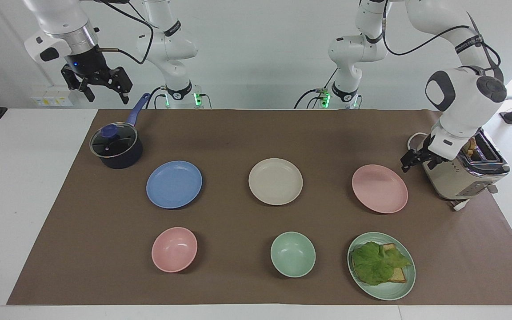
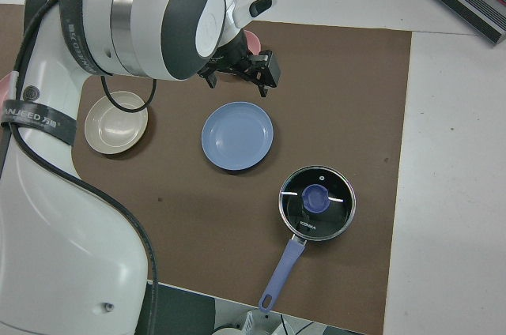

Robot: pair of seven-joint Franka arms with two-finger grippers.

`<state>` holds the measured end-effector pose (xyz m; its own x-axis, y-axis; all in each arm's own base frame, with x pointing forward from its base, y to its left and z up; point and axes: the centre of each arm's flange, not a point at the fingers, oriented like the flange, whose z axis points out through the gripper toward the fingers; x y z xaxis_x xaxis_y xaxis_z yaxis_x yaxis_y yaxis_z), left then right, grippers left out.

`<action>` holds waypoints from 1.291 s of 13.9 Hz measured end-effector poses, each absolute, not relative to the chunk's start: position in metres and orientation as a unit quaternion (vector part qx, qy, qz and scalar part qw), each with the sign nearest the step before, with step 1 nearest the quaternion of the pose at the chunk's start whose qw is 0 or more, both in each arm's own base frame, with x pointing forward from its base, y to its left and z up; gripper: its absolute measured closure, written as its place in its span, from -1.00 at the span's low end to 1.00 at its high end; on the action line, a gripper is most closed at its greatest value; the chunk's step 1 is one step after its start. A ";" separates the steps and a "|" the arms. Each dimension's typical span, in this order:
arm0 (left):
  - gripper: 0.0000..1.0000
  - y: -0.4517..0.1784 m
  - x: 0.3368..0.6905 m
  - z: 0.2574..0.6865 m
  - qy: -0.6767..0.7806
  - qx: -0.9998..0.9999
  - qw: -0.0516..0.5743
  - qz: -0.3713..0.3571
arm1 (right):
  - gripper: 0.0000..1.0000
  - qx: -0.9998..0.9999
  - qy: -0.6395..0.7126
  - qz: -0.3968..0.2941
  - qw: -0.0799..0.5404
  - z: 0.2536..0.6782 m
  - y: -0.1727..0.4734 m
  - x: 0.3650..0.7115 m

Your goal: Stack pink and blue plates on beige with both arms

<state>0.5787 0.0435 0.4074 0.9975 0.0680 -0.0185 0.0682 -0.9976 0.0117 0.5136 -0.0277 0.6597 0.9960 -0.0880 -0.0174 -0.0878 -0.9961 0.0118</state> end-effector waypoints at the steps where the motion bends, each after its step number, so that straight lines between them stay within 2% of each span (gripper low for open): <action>1: -1.00 0.044 0.579 0.395 0.034 0.999 0.006 -0.014 | -1.00 0.999 -0.044 -0.009 0.006 0.660 -0.028 0.514; 9: -1.00 0.045 0.577 0.328 0.036 0.999 0.002 -0.027 | -1.00 0.999 -0.045 -0.012 0.005 0.657 -0.029 0.514; 14: -0.99 0.046 0.576 0.309 0.039 0.998 0.002 -0.041 | -1.00 0.999 -0.046 -0.013 0.005 0.656 -0.030 0.513; 15: -0.83 0.045 0.576 0.309 0.040 0.998 0.002 -0.041 | -1.00 0.999 -0.046 -0.013 0.005 0.656 -0.030 0.513; 18: 0.07 0.045 0.576 0.309 0.043 0.998 0.002 -0.041 | -1.00 0.999 -0.046 -0.013 0.005 0.656 -0.030 0.513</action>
<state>0.5758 0.0452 0.3092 0.9930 0.0861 -0.0811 0.0864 -0.9963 0.0000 0.5134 -0.0298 0.6561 0.9955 -0.0918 -0.0249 -0.0915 -0.9957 0.0117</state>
